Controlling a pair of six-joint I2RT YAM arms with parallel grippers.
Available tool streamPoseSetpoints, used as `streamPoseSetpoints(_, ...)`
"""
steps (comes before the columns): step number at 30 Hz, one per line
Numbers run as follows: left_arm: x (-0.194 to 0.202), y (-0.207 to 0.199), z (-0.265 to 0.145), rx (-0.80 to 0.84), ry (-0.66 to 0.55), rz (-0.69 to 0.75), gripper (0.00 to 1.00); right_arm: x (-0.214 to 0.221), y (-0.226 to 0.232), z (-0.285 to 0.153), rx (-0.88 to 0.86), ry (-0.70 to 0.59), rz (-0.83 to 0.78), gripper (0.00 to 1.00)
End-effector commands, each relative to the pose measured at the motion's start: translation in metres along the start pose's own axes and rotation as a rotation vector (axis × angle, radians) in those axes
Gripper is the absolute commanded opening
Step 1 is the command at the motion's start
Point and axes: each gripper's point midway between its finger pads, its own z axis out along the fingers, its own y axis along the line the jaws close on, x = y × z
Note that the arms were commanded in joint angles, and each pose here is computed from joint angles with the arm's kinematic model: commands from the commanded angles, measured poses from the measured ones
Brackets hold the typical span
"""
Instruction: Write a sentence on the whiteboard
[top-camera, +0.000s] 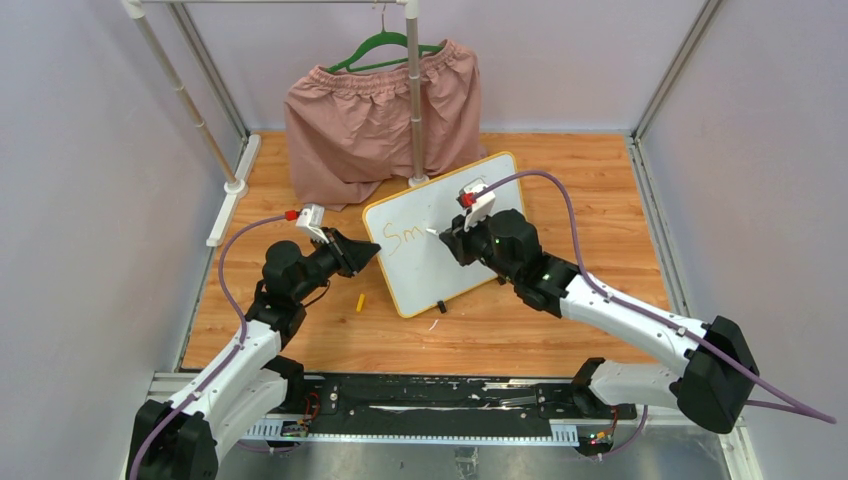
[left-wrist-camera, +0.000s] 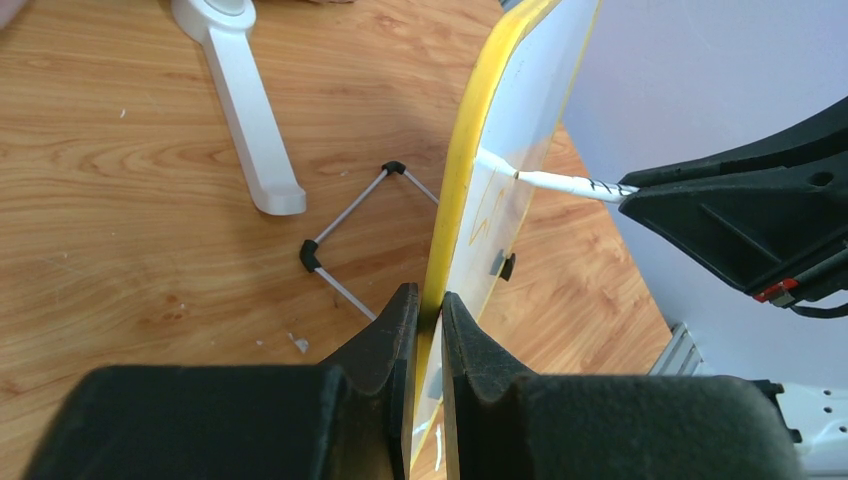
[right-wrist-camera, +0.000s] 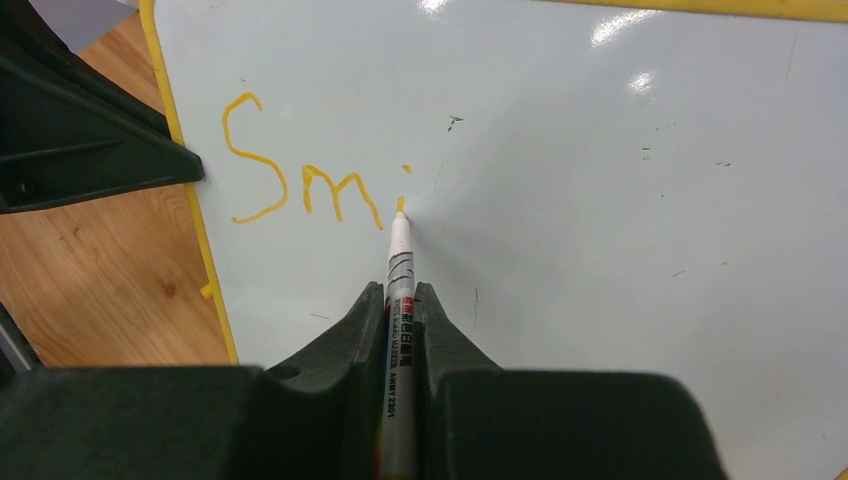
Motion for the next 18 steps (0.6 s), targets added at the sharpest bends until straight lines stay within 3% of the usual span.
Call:
streamPoseSetpoints(1, -0.002, -0.005, -0.002, 0.025, -0.010, 0.016, 0.00, 0.012, -0.008, -0.005, 0.028, 0.032, 0.010, 0.00)
streamPoseSetpoints(9, -0.001, -0.005, -0.002, 0.025, -0.007, 0.015, 0.00, 0.014, -0.008, -0.009, 0.030, 0.035, 0.016, 0.00)
streamPoseSetpoints(18, 0.000, -0.004, -0.002, 0.024, -0.004, 0.014, 0.00, -0.048, -0.008, -0.022, 0.034, -0.094, 0.011, 0.00)
